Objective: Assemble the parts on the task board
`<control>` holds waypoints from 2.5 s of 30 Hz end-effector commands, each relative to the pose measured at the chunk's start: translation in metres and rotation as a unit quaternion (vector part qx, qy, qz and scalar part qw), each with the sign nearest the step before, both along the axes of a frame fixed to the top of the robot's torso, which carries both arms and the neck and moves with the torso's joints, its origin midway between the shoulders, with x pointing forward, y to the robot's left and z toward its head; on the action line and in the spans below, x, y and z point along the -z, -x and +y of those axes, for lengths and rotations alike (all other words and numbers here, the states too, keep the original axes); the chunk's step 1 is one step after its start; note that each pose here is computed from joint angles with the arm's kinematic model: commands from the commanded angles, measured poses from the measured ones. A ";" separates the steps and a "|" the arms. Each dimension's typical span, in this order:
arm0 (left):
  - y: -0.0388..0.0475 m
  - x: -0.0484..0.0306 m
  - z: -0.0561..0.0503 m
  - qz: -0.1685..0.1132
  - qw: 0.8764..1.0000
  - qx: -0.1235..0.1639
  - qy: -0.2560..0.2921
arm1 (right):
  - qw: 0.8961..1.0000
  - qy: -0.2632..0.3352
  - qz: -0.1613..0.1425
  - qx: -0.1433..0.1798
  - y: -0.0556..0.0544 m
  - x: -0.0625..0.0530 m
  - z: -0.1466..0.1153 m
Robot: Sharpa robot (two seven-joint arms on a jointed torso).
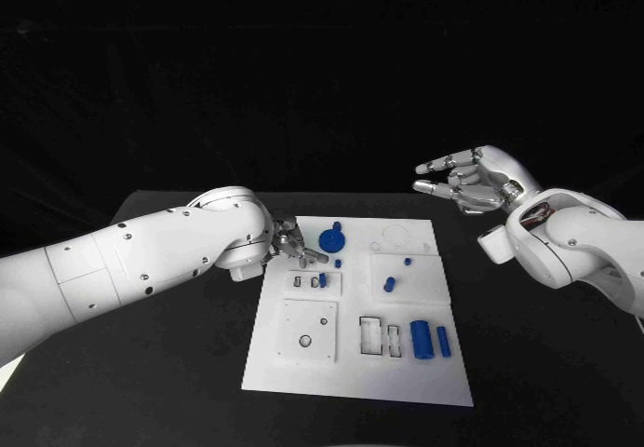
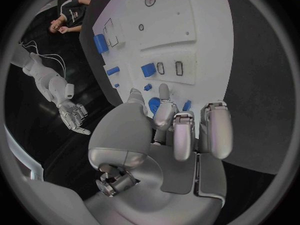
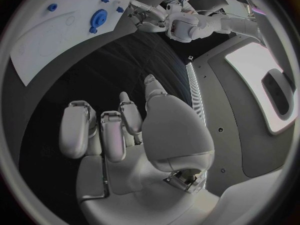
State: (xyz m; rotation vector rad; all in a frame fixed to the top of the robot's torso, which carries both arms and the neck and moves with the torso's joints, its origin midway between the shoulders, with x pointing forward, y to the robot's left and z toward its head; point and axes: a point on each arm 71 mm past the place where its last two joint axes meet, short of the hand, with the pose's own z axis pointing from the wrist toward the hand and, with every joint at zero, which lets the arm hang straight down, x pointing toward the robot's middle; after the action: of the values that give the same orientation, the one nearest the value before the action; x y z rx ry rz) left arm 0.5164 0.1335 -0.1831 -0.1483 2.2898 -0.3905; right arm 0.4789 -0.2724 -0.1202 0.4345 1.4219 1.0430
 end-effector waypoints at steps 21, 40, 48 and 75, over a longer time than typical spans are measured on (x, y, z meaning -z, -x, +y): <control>0.0004 0.0078 -0.025 0.016 0.999 0.030 -0.033 | 1.000 0.020 0.013 -0.005 -0.005 0.005 0.002; 0.0046 0.0109 -0.033 0.034 0.997 0.053 -0.043 | 1.000 0.023 0.018 -0.004 -0.006 0.008 0.003; 0.0058 0.0124 -0.036 0.037 0.997 0.056 -0.042 | 1.000 0.023 0.020 -0.005 -0.007 0.009 0.004; 0.0075 0.0112 -0.035 0.046 0.998 0.033 0.004 | 0.998 0.036 0.032 -0.033 -0.008 0.015 0.011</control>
State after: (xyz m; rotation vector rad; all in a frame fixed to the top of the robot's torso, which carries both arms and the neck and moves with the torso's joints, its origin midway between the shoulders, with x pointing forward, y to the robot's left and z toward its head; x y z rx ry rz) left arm 0.5097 0.1002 -0.1952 -0.0661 2.3885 -0.3978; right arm 0.4877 -0.2633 -0.1336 0.4009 1.5107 1.0236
